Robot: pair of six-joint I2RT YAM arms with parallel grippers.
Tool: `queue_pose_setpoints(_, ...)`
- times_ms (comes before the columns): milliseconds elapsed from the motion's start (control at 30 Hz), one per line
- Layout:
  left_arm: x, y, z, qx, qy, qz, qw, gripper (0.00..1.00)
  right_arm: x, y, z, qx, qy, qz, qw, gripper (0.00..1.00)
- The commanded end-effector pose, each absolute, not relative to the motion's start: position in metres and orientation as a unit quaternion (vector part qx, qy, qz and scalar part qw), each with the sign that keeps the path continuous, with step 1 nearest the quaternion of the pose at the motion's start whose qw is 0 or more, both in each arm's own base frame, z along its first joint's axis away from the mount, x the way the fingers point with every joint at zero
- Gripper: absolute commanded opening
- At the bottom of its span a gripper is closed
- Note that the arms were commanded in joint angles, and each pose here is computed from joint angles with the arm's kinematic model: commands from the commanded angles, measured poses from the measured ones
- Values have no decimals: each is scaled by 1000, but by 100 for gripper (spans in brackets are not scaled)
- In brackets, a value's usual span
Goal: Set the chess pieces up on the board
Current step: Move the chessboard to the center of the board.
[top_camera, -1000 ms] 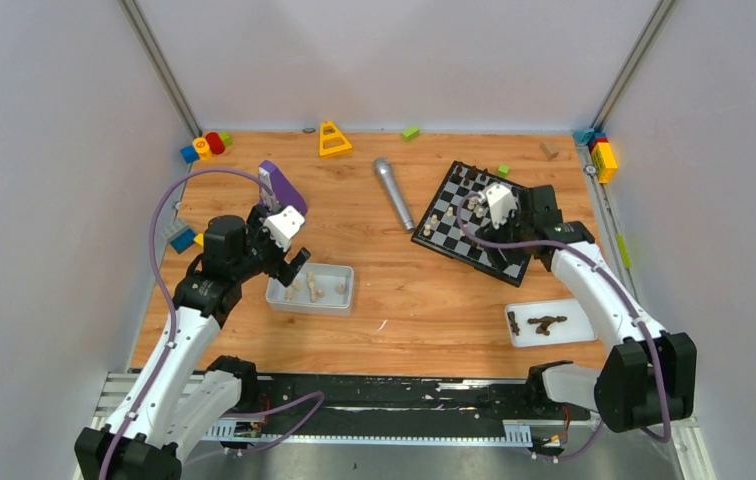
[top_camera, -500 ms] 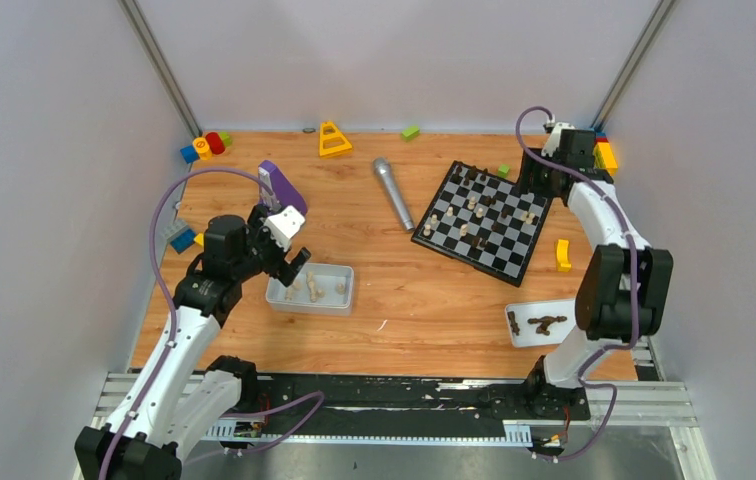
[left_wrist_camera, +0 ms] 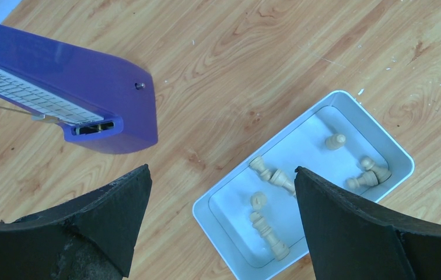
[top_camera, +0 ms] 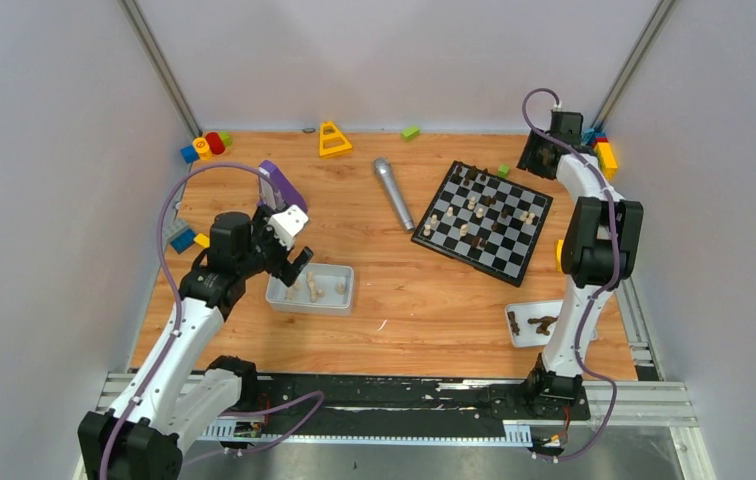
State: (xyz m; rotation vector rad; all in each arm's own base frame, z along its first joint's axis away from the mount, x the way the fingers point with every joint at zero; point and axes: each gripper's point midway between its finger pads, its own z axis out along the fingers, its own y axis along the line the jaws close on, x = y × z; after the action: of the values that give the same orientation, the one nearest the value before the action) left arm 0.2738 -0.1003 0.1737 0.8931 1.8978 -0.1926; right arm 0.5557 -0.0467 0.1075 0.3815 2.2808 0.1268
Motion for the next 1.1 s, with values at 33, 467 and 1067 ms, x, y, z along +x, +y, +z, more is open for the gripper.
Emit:
queue_pose_setpoints(33, 286, -102, 191, 370, 765, -72, 523, 100, 581, -65, 103, 186, 888, 33, 420, 46)
queue_pose_setpoints(467, 286, -103, 191, 368, 766, -74, 522, 100, 569, -65, 48, 168, 914, 38, 368, 41)
queue_pose_setpoints(1067, 278, -100, 188, 370, 764, -71, 524, 100, 486, -15, 35, 97, 942, 100, 306, 37)
